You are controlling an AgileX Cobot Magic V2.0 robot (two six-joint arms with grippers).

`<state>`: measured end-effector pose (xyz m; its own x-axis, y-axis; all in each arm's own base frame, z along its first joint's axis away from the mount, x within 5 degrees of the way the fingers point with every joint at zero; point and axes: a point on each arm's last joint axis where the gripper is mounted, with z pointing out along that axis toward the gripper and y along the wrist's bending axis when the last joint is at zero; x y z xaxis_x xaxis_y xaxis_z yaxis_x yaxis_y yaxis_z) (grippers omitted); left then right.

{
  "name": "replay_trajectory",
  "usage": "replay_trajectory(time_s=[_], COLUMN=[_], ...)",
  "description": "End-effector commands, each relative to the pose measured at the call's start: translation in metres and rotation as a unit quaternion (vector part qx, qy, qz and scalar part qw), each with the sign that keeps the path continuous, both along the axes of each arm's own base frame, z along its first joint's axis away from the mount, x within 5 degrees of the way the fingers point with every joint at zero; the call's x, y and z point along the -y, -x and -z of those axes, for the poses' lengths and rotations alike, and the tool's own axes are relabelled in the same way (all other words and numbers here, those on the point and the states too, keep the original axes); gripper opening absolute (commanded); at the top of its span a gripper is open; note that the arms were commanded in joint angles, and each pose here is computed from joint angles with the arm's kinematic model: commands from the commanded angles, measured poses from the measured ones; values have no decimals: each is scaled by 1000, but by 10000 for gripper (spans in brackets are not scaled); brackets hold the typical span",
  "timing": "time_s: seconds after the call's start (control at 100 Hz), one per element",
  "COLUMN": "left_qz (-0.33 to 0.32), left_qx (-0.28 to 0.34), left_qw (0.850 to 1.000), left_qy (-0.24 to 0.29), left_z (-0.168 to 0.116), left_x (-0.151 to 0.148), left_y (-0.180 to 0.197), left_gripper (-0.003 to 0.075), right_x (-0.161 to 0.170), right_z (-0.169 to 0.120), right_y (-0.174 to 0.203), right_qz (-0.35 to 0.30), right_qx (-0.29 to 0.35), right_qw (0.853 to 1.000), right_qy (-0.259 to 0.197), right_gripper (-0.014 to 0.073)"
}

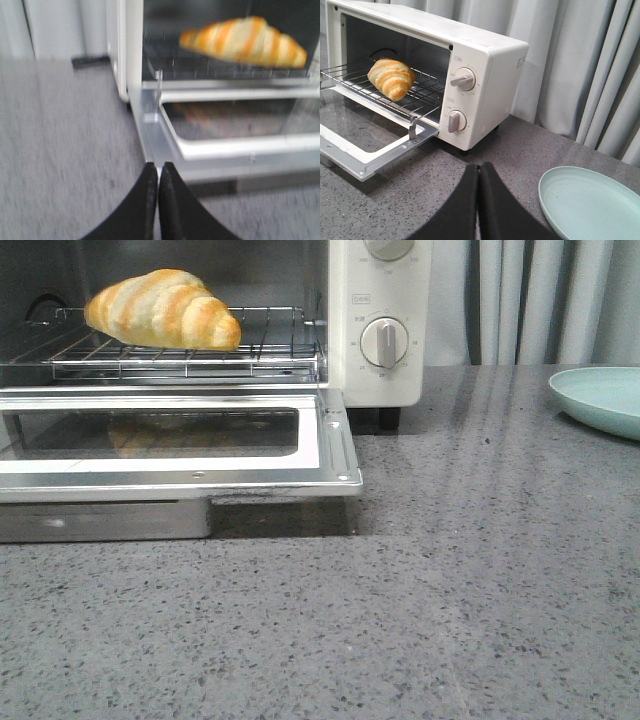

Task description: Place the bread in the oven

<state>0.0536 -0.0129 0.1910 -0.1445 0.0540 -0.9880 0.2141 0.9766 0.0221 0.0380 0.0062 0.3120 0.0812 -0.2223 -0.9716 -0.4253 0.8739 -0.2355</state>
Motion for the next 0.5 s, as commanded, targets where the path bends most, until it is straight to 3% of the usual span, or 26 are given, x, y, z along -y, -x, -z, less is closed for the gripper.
replay_trajectory(time_s=[0.0,0.49], left_qz=[-5,-16], left_qx=[-13,-33], left_qw=[1000,999], left_qy=[10,31], left_z=[8,11], left_x=[0,0], left_y=[2,2], left_gripper=[-21,-21], right_x=[-1,-1], right_z=[-13,-13], right_y=[1,1], right_qz=[-8,-8], right_qx=[41,41], right_qw=[999,999], right_qy=[-10,-10], right_gripper=[-50,-50])
